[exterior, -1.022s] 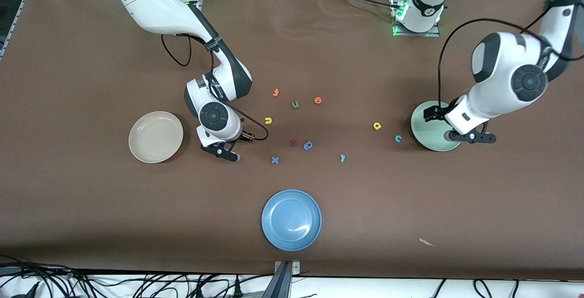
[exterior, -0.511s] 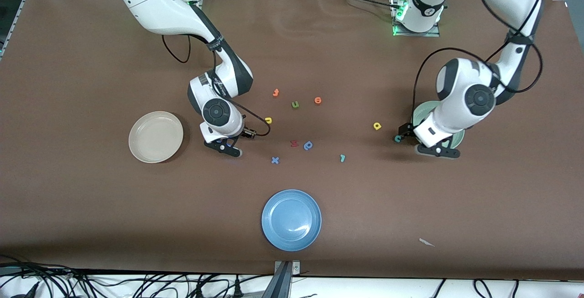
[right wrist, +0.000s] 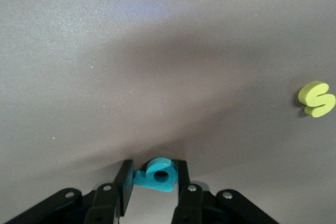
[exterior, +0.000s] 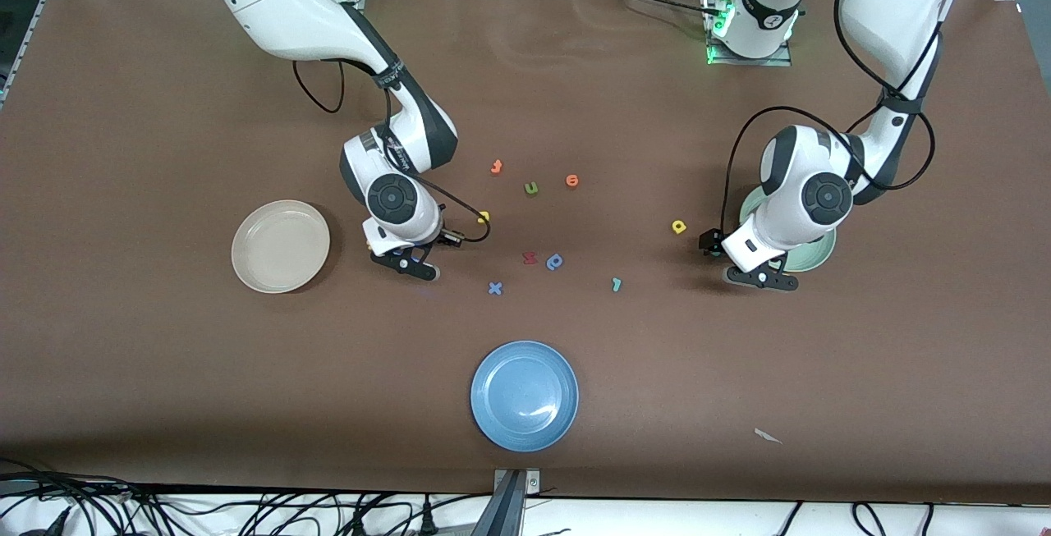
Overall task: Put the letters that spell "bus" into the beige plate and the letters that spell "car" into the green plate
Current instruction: 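Carry the teal b into the beige plate while the left gripper grasps the c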
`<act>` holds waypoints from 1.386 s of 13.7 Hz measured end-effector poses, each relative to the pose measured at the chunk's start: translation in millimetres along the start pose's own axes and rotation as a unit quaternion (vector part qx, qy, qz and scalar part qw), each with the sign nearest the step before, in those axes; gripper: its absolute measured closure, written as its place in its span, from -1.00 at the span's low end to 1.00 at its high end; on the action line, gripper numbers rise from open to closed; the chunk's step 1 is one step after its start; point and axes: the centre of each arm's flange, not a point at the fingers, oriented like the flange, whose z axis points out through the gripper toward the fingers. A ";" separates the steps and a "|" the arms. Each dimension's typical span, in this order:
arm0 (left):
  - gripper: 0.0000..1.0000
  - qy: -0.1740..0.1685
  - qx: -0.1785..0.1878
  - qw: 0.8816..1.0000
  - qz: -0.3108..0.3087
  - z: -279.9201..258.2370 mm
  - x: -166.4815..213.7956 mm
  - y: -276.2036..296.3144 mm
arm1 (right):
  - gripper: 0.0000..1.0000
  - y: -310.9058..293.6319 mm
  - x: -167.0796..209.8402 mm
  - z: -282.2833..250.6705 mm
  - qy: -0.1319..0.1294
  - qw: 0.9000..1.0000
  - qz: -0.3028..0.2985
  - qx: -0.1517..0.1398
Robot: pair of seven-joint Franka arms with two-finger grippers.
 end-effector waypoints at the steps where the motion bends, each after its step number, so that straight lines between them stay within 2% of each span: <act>1: -1.00 -0.004 0.000 1.000 0.003 3.3 -2.6 3.2 | 0.24 0.2 -0.3 0.3 0.000 1.000 0.000 0.000; 5: -1.00 -0.019 0.001 1.000 0.009 19.3 -12.6 10.2 | 0.24 -0.1 0.8 -3.6 0.002 1.000 0.000 0.002; 7: -1.00 -0.022 0.001 1.000 0.011 27.5 -16.2 9.9 | 0.24 3.6 7.9 -23.6 0.009 1.000 0.001 0.005; 9: -1.00 -0.025 0.001 1.000 0.016 35.0 -21.3 9.4 | 0.24 21.5 23.8 -57.2 0.010 1.000 -0.013 -0.006; 14: -1.00 -0.024 0.001 0.999 0.043 39.3 -24.1 8.4 | 0.24 122.3 88.2 -114.8 0.003 0.995 -0.092 -0.049; 17: -0.99 -0.024 0.001 0.999 0.045 39.3 -24.1 8.2 | 0.24 189.9 123.9 -110.3 -0.016 0.986 -0.148 -0.073; 18: -0.95 -0.023 0.001 0.999 0.045 39.2 -24.0 8.0 | 0.24 211.6 134.1 -102.7 -0.026 0.983 -0.163 -0.077; 19: -0.81 -0.022 0.001 0.999 0.047 38.7 -23.5 7.8 | 0.24 231.3 143.0 -91.8 -0.038 0.981 -0.174 -0.079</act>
